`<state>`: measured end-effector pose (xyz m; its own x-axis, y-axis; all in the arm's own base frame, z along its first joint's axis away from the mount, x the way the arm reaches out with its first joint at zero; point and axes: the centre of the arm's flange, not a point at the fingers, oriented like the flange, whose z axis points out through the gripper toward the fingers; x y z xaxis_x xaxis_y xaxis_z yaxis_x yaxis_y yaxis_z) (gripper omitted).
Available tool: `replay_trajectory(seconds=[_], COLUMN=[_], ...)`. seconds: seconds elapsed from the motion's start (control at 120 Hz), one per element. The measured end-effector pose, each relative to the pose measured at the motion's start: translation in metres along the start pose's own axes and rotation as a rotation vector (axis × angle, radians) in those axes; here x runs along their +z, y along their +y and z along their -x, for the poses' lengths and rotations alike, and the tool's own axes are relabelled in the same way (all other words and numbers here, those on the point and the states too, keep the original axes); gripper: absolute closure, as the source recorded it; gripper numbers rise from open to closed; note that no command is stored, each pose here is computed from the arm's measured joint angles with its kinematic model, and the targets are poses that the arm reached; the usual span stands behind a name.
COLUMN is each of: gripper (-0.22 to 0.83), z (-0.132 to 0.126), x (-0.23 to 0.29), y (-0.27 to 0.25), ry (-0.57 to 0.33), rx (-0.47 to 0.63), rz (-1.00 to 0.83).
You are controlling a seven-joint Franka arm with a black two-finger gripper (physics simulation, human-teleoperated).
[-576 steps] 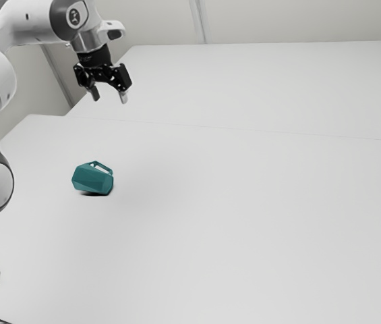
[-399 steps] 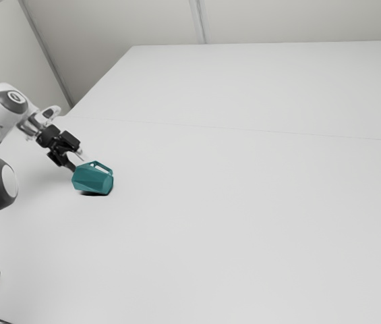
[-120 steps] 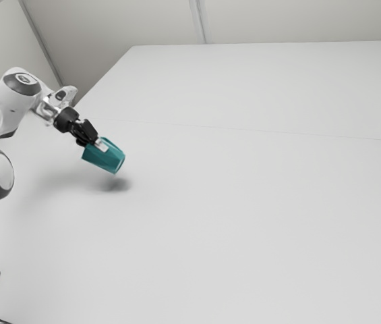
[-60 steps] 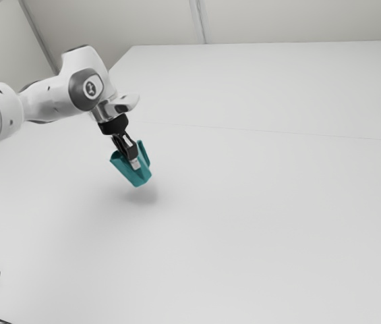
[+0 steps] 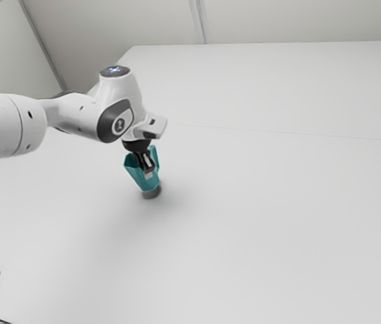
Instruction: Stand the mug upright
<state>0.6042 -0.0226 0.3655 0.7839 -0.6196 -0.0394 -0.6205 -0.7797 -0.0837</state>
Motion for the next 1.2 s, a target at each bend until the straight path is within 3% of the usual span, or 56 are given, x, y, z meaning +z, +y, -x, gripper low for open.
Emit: replay_trajectory(seconds=[0.4,0.858,1.2], gripper=[0.78,0.39,0.22], z=[-0.007,-0.01,-0.009], x=[0.02,0.017,-0.031], y=[0.006,0.009,0.007], ry=[-0.014,-0.007,0.05], rx=[-0.043,-0.089,-0.123], rz=[-0.025,-0.024,-0.045])
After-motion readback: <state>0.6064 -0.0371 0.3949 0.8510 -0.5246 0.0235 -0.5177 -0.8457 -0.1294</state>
